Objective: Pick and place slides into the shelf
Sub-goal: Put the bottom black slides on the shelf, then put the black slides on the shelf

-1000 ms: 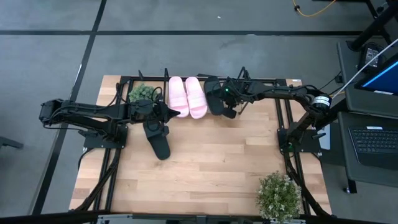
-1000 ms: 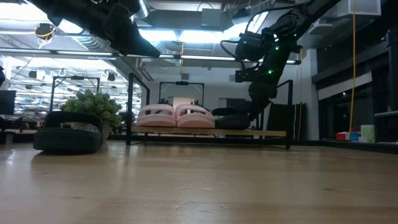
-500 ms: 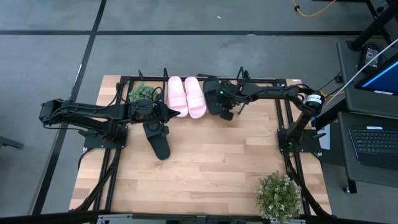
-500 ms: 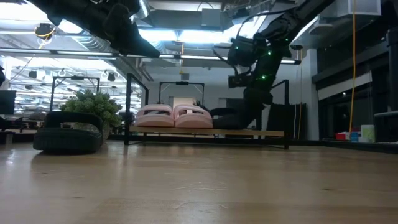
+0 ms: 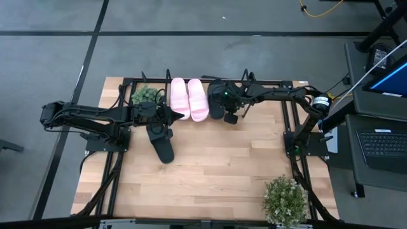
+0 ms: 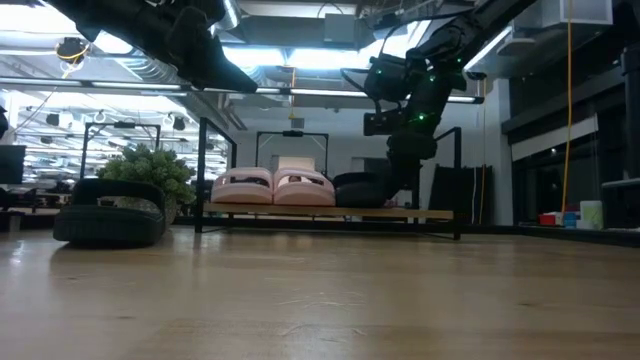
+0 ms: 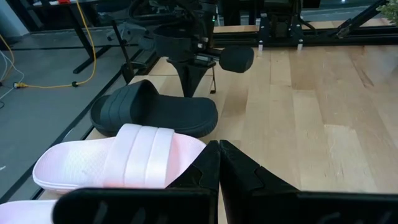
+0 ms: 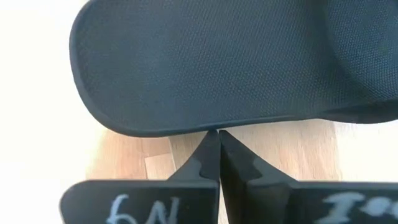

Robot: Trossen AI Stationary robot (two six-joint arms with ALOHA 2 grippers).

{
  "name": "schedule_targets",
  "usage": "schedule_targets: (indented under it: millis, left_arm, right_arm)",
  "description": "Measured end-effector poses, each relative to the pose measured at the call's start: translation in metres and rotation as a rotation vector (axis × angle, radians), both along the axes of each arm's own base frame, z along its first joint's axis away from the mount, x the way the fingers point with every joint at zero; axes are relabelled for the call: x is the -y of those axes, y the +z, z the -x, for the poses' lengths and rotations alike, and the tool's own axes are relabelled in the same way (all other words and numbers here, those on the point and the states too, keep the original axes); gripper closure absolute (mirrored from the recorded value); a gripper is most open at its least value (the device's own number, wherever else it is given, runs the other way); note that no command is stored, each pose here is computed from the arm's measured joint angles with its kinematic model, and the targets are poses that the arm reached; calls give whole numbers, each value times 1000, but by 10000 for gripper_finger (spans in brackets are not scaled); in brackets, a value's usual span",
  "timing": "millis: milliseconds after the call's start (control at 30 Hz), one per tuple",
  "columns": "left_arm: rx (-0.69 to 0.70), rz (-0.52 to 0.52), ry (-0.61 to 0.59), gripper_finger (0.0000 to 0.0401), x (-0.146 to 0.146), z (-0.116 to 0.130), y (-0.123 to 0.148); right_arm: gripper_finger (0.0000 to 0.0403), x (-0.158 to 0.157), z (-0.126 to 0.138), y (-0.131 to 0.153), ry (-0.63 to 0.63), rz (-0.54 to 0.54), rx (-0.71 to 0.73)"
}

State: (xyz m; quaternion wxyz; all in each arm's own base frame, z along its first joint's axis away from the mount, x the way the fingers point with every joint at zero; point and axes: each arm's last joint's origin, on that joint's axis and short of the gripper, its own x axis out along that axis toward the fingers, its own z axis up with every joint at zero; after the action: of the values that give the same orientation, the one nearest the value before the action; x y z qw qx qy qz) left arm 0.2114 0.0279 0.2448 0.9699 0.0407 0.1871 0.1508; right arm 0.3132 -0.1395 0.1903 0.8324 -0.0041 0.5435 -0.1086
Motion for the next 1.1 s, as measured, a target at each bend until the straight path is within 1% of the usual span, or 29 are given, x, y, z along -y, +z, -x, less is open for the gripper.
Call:
schedule_targets:
  millis: [200,300,367,433,533,733,800,933,1033,1100]
  left_arm:
    - [0,1,0,400,0,0,0]
    - [0,1,0,400,0,0,0]
    - [0,1,0,400,0,0,0]
    - [0,1,0,400,0,0,0]
    - [0,1,1,400,0,0,0]
    - [2,8,3,400,0,0,0]
    - [4,24,10,400,0,0,0]
    - [-24,28,10,400,0,1,-3]
    - [-45,30,11,400,0,2,-5]
    - [-54,31,11,400,0,2,-5]
  right_arm:
    - [401,0,1,0,-6,2,-9]
    - [401,0,3,-1,-15,14,-42]
    - [402,-1,6,0,-15,-1,-85]
    - [401,-2,7,5,-16,-15,-118]
    - [402,-1,2,18,-12,-11,-110]
    - [402,-6,-15,52,38,34,-30]
    - [402,-10,-20,60,59,48,-4]
    - [402,-21,-27,74,83,96,43]
    - [402,-28,-29,84,93,145,121]
    - [402,-35,-27,85,101,161,175]
